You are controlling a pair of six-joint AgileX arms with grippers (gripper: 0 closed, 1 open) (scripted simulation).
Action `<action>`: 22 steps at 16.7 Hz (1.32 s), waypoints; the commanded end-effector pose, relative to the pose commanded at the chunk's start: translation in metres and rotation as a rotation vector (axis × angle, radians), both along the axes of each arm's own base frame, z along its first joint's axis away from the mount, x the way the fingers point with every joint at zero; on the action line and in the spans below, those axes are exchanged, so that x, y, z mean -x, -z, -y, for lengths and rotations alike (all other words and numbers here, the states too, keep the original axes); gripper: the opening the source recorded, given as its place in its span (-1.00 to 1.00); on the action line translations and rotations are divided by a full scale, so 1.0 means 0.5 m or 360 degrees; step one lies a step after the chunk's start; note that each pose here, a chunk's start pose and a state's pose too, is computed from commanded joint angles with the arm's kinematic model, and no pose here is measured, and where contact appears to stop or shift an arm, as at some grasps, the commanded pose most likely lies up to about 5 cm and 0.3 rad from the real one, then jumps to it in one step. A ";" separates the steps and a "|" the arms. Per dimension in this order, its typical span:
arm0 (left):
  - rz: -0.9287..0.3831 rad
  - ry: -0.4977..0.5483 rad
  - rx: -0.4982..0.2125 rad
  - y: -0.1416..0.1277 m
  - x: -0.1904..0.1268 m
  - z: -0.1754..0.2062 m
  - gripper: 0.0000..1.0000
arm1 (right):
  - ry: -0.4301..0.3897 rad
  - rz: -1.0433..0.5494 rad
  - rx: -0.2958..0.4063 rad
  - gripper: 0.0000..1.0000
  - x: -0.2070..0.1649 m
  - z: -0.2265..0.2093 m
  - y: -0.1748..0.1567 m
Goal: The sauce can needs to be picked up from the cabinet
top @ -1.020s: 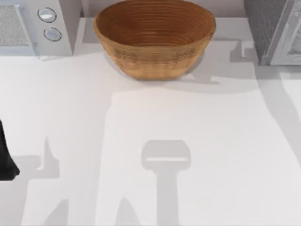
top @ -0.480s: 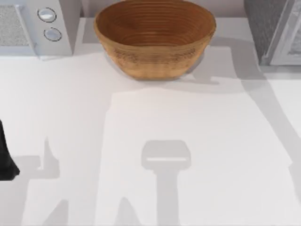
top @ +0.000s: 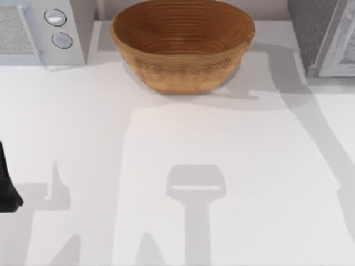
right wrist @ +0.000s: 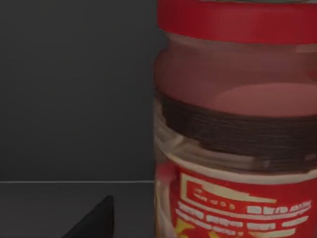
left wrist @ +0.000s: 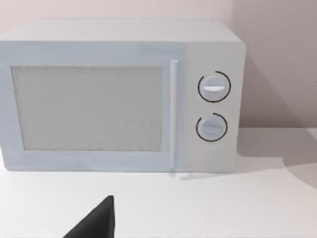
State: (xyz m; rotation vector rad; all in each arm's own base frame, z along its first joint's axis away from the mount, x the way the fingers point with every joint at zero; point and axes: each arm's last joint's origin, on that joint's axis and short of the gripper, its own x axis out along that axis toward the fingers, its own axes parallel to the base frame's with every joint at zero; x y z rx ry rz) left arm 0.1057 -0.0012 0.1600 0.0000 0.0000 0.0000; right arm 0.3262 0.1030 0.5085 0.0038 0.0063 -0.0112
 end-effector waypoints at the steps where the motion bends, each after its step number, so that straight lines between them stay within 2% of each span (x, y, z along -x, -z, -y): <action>1: 0.0000 0.0000 0.0000 0.000 0.000 0.000 1.00 | -0.0001 0.0002 -0.0001 1.00 -0.008 -0.001 -0.002; 8: 0.0000 0.0000 0.0000 0.000 0.000 0.000 1.00 | -0.0002 0.0005 -0.0001 1.00 -0.101 -0.002 -0.002; 14: 0.0000 0.0000 0.0000 0.000 0.000 0.000 1.00 | -0.0002 0.0004 -0.0001 1.00 -0.113 -0.001 -0.001; 22: 0.0000 0.0000 0.0000 0.000 0.000 0.000 1.00 | -0.0002 0.0004 -0.0001 -0.21 -0.113 -0.001 -0.001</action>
